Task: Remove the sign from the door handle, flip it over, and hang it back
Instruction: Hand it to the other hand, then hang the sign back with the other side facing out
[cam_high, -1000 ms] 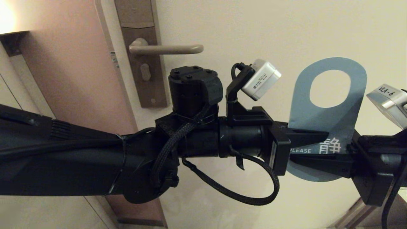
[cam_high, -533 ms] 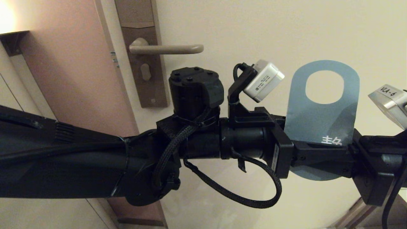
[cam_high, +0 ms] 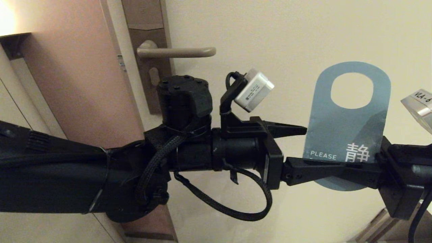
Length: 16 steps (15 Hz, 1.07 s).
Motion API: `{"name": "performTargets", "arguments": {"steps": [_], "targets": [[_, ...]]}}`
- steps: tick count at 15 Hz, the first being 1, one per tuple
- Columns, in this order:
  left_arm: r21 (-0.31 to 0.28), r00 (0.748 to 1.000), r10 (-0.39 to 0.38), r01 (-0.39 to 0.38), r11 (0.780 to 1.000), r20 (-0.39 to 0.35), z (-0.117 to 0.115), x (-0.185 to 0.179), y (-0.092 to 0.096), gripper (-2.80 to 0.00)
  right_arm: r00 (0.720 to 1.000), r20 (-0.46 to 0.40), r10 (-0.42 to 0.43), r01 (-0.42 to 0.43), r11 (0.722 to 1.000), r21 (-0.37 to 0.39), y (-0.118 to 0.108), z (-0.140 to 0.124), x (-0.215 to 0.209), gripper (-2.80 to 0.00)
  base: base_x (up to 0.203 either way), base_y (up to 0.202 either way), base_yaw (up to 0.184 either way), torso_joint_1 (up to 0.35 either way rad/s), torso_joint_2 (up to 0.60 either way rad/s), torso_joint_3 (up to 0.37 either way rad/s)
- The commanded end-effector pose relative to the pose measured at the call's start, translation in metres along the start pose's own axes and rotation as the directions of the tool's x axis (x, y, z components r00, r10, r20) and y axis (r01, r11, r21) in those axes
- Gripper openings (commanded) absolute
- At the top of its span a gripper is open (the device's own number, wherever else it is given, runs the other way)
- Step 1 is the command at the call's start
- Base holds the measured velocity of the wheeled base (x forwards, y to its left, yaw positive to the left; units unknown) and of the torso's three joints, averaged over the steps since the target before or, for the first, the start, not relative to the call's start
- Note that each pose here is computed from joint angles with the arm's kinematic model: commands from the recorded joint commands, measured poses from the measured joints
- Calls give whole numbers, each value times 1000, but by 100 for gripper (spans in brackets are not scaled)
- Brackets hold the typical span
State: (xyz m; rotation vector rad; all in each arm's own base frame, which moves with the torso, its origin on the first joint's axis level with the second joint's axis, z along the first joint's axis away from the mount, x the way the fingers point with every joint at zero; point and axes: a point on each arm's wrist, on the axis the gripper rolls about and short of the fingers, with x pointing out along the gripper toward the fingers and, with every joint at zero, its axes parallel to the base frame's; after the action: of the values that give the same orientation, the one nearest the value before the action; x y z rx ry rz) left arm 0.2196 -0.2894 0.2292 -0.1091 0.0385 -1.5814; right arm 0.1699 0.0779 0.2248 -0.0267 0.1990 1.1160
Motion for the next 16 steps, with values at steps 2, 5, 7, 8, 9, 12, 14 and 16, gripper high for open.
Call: {"name": "performTargets", "arguments": {"steps": [2, 5, 7, 8, 9, 12, 14, 16], "targets": [[15, 999, 36, -36, 999, 12, 9, -27, -6, 0, 1000, 9, -29, 29, 1000, -12, 1, -1, -2, -280, 0, 0, 0, 0, 0, 0], [32, 998, 64, -65, 997, 23, 16, -50, -16, 0, 997, 17, -79, 79, 997, -20, 4, 0, -6, -280, 0, 0, 0, 0, 0, 0], [34, 996, 84, -85, 996, 26, 19, -65, -23, 0, 993, 23, -112, 112, 993, -26, 7, 0, -9, -280, 0, 0, 0, 0, 0, 0], [34, 995, 93, -94, 995, 28, 19, -73, -27, 0, 992, 26, -125, 125, 992, -28, 8, -1, -12, -280, 0, 0, 0, 0, 0, 0], [33, 995, 96, -97, 995, 26, 19, -79, -32, 0, 990, 28, -140, 141, 990, -29, 11, -2, -15, -280, 0, 0, 0, 0, 0, 0], [31, 995, 101, -101, 994, 8, 11, -97, -49, -280, 981, 30, -190, 191, 981, -30, 19, -9, -23, -280, 0, 0, 0, 0, 0, 0], [46, 995, 102, -102, 994, 20, 13, -107, -59, -280, 974, 34, -226, 227, 973, -33, 23, -12, -28, -280, 0, 0, 0, 0, 0, 0], [50, 991, 135, -136, 989, 24, 12, -121, -64, -280, 961, 36, -273, 274, 961, -34, 25, -14, -31, -280, 0, 0, 0, 0, 0, 0]]}}
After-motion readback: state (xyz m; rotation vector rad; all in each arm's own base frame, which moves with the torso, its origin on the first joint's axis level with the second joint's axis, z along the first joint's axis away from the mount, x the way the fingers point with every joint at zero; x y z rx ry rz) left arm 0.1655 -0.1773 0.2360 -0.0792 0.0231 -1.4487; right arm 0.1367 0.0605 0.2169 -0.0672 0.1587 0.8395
